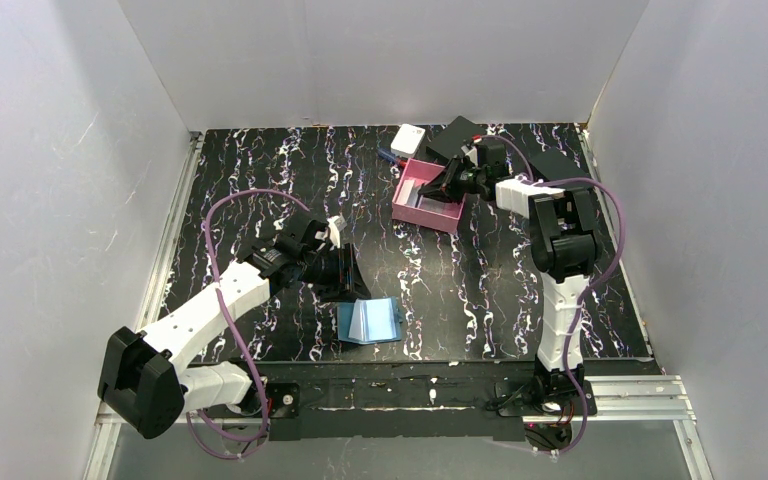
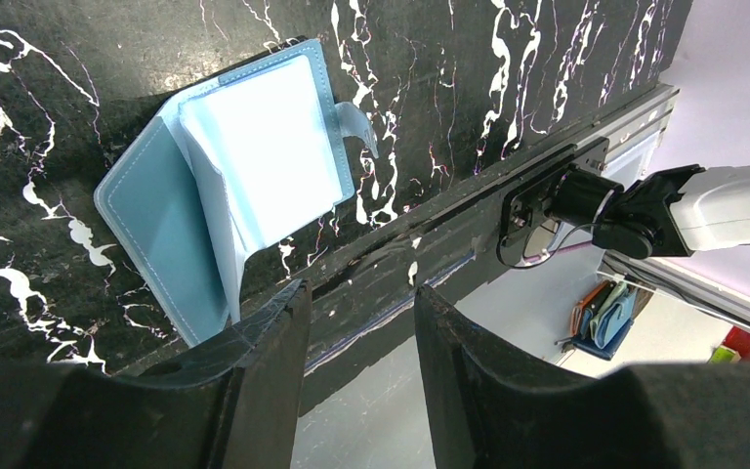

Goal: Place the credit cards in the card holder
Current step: Pick up the credit card from the storage box.

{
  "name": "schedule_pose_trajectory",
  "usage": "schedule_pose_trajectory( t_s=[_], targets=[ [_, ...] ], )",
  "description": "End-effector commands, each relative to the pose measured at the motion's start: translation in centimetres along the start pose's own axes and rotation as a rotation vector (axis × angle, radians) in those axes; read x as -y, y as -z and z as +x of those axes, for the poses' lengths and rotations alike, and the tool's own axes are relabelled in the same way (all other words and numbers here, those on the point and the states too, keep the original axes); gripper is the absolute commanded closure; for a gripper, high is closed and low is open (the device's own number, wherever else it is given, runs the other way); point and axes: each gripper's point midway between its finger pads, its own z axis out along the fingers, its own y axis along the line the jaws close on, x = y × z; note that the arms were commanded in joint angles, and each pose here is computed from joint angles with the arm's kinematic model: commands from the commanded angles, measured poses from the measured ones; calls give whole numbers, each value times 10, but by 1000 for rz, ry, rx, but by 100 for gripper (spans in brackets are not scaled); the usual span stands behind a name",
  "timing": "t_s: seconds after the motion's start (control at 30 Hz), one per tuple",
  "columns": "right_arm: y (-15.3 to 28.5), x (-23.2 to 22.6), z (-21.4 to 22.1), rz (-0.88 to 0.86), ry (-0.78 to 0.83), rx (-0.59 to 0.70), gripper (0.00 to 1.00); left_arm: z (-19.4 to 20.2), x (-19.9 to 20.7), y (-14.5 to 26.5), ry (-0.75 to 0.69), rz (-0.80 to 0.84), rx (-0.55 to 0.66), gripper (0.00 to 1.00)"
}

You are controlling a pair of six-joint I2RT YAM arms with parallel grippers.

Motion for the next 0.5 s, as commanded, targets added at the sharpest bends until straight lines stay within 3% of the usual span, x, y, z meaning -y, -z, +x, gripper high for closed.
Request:
schedule_pose_trajectory(
  t_s=[0.0,0.47],
  targets=[
    [16,-47,-14,-22,84,38,85,2,4,6,-10,28,8,58],
    [10,-63,-15,-77,103,31,93,4,5,9,-3,41,17,58]
  ],
)
